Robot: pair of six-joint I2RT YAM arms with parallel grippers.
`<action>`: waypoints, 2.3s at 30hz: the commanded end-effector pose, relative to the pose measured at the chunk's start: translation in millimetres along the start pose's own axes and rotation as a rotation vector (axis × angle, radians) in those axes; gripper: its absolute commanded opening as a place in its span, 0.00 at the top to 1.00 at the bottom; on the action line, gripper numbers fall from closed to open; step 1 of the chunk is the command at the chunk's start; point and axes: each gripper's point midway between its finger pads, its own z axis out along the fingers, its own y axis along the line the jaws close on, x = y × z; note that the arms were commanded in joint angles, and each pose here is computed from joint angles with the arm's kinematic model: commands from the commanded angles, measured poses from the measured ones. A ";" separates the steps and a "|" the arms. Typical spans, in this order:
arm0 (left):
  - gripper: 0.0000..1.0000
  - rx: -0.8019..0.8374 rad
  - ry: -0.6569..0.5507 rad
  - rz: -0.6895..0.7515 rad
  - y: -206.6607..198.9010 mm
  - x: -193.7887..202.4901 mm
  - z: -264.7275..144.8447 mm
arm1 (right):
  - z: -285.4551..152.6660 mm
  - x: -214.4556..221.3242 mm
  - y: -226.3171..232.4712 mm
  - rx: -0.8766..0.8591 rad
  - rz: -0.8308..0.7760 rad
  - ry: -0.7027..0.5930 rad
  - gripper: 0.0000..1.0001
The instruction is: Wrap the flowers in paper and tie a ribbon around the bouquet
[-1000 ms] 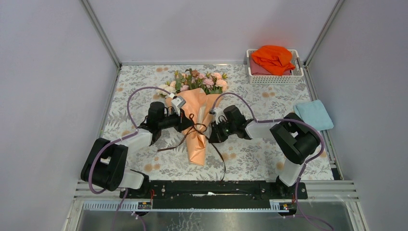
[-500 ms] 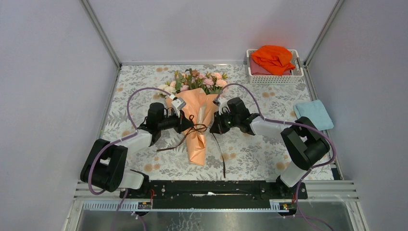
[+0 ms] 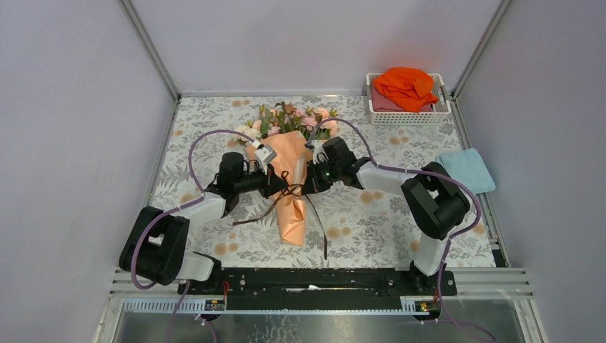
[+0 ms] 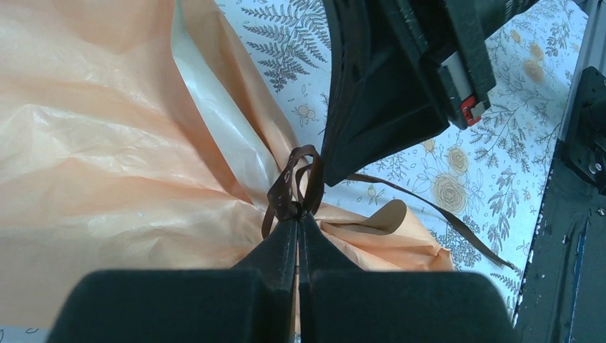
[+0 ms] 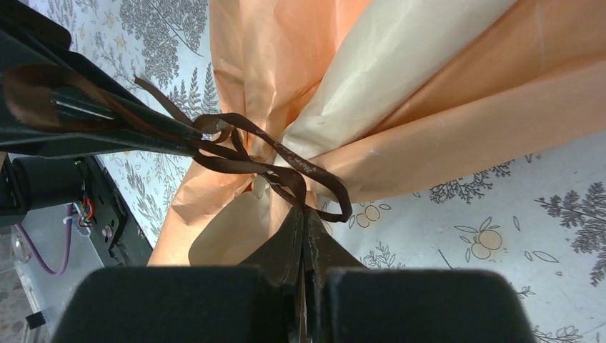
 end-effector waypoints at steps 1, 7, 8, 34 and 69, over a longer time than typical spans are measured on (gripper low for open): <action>1.00 0.028 -0.072 0.108 -5.4 -21.2 -1.5 | 3.7 -4.2 11.6 -0.018 0.005 0.029 1.00; 1.00 0.052 -0.083 0.149 -9.4 -23.5 -1.7 | 14.1 -13.0 11.9 -0.016 0.029 0.027 0.93; 1.00 0.061 -0.088 0.161 -11.7 -25.2 -1.7 | 15.7 -14.5 11.9 -0.015 0.036 0.025 0.92; 1.00 0.141 -0.092 0.359 -29.8 -27.3 0.6 | -13.5 -23.3 29.8 -0.058 -0.077 0.024 0.58; 1.00 0.155 -0.046 0.562 -20.1 -26.3 5.8 | -0.2 -37.1 21.8 -0.306 -0.414 0.076 0.94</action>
